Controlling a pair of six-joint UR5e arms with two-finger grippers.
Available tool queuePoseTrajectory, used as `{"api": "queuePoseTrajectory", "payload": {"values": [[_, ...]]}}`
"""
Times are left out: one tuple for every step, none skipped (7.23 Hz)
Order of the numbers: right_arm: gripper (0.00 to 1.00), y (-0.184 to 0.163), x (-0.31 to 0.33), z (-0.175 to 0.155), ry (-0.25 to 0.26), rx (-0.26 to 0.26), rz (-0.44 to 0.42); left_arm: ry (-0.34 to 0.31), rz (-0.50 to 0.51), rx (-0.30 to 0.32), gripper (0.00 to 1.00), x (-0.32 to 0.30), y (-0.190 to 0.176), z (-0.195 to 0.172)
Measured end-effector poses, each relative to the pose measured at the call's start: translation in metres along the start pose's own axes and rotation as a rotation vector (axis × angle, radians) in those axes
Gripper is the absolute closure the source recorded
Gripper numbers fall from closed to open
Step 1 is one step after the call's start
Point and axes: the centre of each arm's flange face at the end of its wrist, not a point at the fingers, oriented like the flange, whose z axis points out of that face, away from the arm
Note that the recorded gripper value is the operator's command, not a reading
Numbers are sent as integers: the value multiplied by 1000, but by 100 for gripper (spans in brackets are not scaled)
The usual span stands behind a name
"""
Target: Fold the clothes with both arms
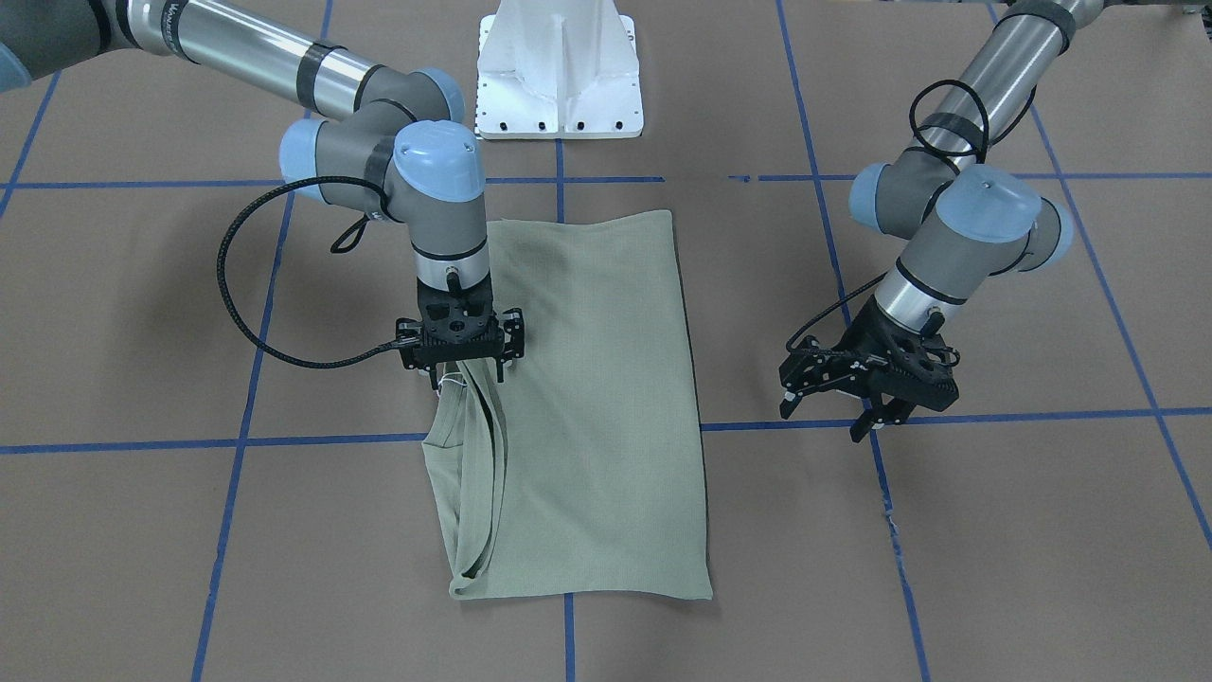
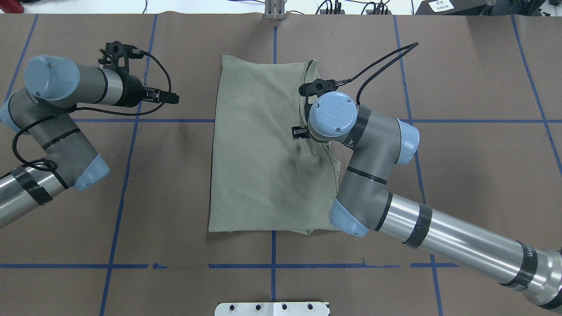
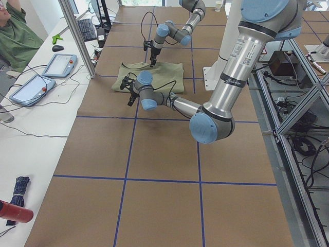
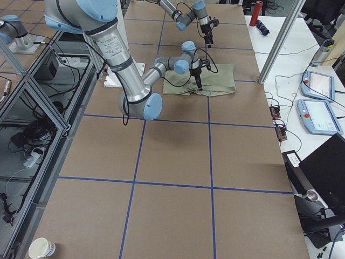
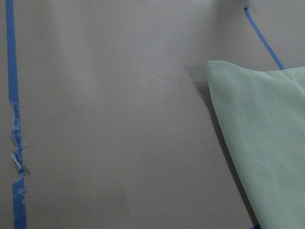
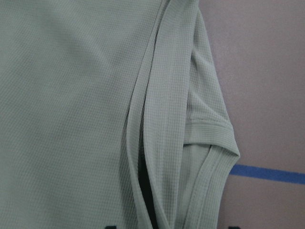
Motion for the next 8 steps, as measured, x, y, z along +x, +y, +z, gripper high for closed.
{"api": "queuePoseTrajectory", "payload": {"values": [[63, -2, 0, -1, -8, -2, 2, 0, 0, 0, 0, 0, 0, 0], [63, -4, -1, -2, -13, -2, 6, 0, 0, 0, 0, 0, 0, 0], [63, -4, -2, -2, -15, -2, 8, -1, 1, -1, 0, 0, 0, 0], [62, -5, -2, -2, -16, -2, 10, -1, 1, -1, 0, -1, 0, 1], [62, -4, -2, -2, -16, -3, 10, -2, 1, -1, 0, -1, 0, 1], [61, -3, -2, -2, -16, -5, 9, -1, 2, -1, 0, -1, 0, 1], [63, -2, -2, -1, -15, -6, 8, -1, 1, -1, 0, 0, 0, 1], [88, -1, -2, 0, -15, -7, 8, -1, 1, -1, 0, 0, 0, 1]]}}
